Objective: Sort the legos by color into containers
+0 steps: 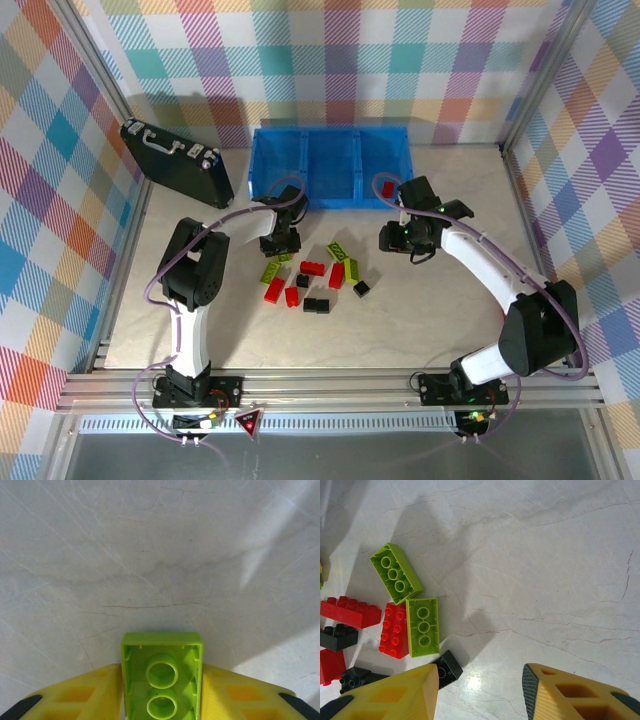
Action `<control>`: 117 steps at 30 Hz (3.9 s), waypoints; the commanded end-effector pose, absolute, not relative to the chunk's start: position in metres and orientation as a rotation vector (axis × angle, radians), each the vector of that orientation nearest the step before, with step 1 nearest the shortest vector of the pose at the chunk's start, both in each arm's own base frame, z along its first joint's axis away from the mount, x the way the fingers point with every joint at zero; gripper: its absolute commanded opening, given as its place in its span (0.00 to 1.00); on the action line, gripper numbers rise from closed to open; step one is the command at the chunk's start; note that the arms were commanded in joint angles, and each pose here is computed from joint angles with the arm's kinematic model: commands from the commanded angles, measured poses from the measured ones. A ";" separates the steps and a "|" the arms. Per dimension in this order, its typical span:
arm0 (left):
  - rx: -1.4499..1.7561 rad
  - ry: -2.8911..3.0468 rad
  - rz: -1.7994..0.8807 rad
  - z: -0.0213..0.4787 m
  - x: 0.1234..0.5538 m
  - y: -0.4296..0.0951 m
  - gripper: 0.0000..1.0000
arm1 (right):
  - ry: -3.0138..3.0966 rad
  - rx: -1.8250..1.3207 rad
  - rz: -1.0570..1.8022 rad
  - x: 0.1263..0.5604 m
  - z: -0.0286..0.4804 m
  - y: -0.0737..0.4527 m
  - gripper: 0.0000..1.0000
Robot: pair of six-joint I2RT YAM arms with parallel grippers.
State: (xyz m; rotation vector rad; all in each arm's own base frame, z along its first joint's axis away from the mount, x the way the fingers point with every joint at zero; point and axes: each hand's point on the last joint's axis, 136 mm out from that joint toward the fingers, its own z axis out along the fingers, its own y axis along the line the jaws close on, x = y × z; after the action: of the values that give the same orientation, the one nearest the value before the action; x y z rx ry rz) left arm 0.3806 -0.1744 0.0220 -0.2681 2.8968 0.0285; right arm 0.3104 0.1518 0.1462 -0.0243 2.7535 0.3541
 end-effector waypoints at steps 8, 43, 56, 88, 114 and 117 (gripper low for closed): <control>-0.274 2.907 0.016 0.025 0.382 -0.176 0.30 | 2.742 -0.018 0.375 0.304 0.153 0.152 0.50; -0.073 2.504 0.125 0.131 0.538 -0.150 0.30 | 2.703 -0.015 0.356 0.298 0.173 0.145 0.50; -0.056 2.389 0.068 0.098 0.576 -0.164 0.34 | 2.713 0.032 0.360 0.285 0.168 0.139 0.50; 0.017 2.377 -0.137 0.177 0.475 -0.175 0.51 | 2.787 0.000 0.479 0.271 0.156 0.181 0.48; -0.236 2.479 -0.325 0.166 0.332 -0.135 0.51 | 2.861 -0.423 0.448 0.272 0.137 0.293 0.46; -0.251 2.479 -0.296 0.166 0.326 -0.124 0.51 | 2.871 -0.461 0.444 0.268 0.131 0.305 0.45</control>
State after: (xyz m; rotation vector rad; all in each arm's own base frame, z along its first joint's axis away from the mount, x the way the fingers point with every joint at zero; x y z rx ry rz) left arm 0.3340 -0.1379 0.1637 -0.2099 2.4800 -0.3365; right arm 0.2743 0.2965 0.1316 -0.4045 2.8604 0.4555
